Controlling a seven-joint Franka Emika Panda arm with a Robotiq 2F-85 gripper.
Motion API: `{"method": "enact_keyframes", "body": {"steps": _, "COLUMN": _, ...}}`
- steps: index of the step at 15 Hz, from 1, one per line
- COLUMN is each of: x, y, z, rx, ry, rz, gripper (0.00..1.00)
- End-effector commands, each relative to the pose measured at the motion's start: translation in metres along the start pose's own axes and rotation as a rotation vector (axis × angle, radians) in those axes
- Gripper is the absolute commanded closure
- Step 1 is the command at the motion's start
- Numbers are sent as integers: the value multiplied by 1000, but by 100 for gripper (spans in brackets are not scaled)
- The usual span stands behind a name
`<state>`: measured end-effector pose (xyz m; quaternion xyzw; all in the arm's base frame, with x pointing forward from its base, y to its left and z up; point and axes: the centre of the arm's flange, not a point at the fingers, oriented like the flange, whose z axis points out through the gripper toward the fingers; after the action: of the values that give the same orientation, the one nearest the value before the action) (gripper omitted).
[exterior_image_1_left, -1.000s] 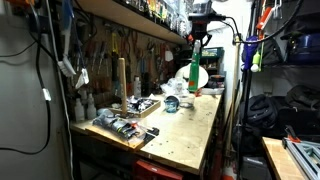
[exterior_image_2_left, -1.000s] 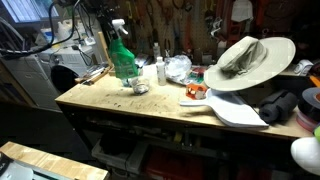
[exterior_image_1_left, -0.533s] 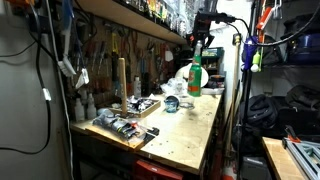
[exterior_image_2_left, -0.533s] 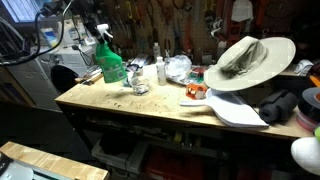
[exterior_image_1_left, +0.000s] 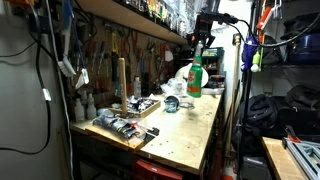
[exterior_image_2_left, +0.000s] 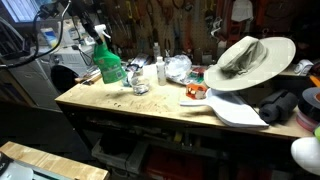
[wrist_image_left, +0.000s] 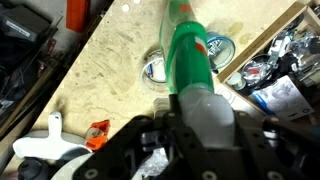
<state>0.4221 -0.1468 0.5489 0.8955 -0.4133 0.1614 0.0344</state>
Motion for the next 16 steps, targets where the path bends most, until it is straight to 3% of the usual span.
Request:
{"method": "enact_keyframes", "body": {"steps": 1, "x": -16, "y": -7, "z": -8, "rx": 25, "ry": 8, "rz": -76, "gripper": 87}}
{"method": "enact_keyframes", "body": {"steps": 6, "x": -65, "y": -43, "z": -27, "rx": 118, "ry": -6, "rz": -334, "gripper": 87}}
{"method": "enact_keyframes", "body": {"steps": 13, "x": -105, "y": -102, "z": -42, "rx": 275, "ry": -7, "rz": -619, "gripper": 87}}
{"method": "enact_keyframes", "body": {"steps": 16, "x": -115, "y": -121, "z": -35, "rx": 278, "ry": -5, "rz": -698, "gripper": 87}}
